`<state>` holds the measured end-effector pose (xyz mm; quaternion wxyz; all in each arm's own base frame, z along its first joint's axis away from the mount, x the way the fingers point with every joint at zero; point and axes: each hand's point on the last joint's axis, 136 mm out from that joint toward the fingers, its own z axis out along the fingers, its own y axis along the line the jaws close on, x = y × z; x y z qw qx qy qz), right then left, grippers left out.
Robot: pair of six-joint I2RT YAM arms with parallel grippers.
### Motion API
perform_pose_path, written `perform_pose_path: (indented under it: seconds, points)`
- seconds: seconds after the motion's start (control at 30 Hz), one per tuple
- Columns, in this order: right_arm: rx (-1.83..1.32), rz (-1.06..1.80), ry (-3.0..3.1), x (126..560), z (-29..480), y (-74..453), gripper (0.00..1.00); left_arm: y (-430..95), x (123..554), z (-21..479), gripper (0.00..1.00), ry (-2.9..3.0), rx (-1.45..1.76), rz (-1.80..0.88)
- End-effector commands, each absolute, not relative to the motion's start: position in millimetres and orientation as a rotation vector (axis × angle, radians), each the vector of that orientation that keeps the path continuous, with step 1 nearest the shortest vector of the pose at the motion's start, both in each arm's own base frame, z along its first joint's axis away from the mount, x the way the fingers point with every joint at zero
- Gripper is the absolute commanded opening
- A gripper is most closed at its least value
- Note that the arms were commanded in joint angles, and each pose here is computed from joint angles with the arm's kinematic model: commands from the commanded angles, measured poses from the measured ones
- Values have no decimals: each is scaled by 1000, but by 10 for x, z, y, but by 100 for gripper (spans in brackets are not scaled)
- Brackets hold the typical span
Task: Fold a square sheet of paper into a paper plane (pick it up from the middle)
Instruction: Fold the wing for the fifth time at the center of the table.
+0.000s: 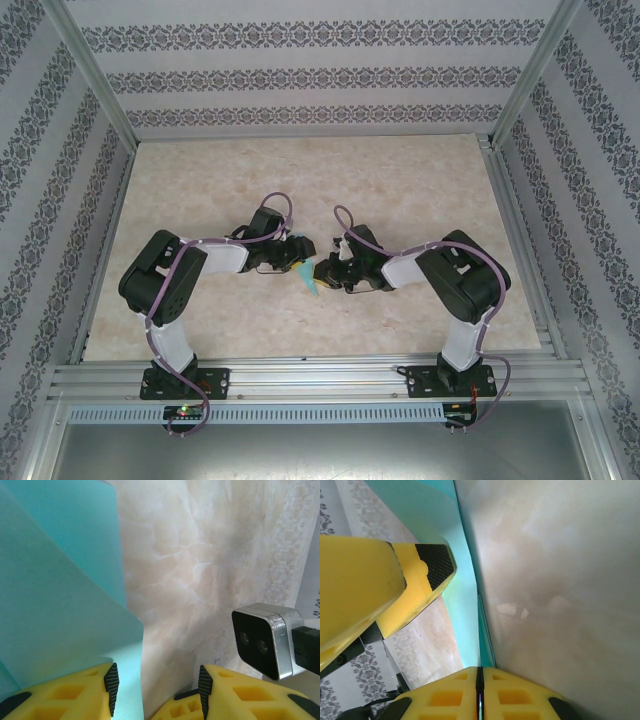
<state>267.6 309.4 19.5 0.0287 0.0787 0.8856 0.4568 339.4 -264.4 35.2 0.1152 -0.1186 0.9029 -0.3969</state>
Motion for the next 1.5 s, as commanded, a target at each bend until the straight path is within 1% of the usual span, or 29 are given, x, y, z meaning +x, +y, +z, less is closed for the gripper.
perform_pose_path:
  seconds: [0.0,0.1,0.17,0.3,0.47,0.63,0.73,0.83,1.03,1.17,1.33,1.47]
  points:
    - [204,1228,2906,2431,-42,2977,12,-2503,3205,88,50,2748,-380,-1046]
    - [165,1027,2982,2363,-129,2860,12,-2498,3190,93,50,2751,-381,-1042]
    - [148,947,2983,2388,-96,2802,13,-2491,3184,82,50,2755,-387,-1039]
    - [92,999,2910,2477,164,2877,17,-2492,3177,80,50,2759,-383,-1041]
    - [43,1072,2828,2558,466,2991,26,-2489,3171,81,50,2761,-382,-1040]
    - [26,1119,2788,2620,605,3095,29,-2494,3177,97,50,2757,-381,-1044]
    - [23,1132,2794,2639,599,3169,32,-2499,3179,108,50,2756,-378,-1046]
    - [11,1111,2830,2627,503,3215,31,-2504,3181,114,50,2756,-378,-1049]
    - [22,1050,2900,2551,261,3187,19,-2504,3172,129,50,2755,-377,-1053]
    - [20,1005,2939,2479,146,3152,16,-2495,3170,130,50,2756,-379,-1049]
    - [-9,926,2994,2381,38,3110,15,-2495,3167,133,50,2758,-381,-1047]
    - [-25,914,3024,2278,-36,3092,13,-2485,3161,122,49,2761,-390,-1040]
